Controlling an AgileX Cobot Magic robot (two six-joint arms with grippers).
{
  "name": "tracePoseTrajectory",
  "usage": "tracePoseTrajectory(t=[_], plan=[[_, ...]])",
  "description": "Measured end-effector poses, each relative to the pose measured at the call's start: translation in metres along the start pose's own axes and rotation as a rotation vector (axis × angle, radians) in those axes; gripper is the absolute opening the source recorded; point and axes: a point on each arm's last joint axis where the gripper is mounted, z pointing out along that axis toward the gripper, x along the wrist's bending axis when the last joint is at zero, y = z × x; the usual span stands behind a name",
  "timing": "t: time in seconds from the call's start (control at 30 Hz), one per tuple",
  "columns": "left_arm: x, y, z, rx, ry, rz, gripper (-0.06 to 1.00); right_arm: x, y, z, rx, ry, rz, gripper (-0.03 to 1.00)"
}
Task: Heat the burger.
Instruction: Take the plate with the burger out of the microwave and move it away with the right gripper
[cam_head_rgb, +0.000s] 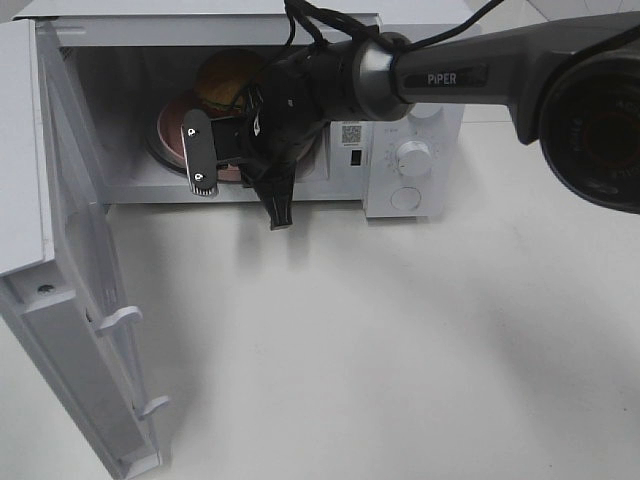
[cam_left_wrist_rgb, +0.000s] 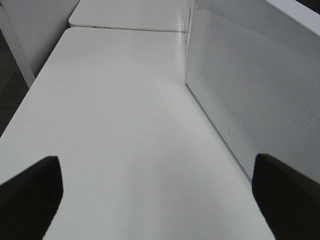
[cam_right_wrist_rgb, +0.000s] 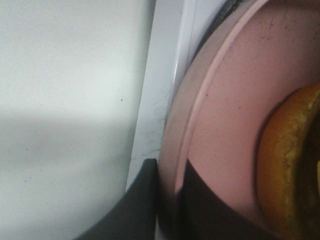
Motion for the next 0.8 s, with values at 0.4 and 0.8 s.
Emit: tracePoseTrajectory(t=[0.4,0.8], plan=[[0.000,0.000,0.000,0.000,0.000,0.000,0.97,0.005,-0.003,-0.018,0.004,0.020,0.003,0.05],[0.000,0.000,0.000,0.000,0.000,0.000,0.97,0.023,-0.005,-0.041,-0.019,-0.025,-0.053,0.05]])
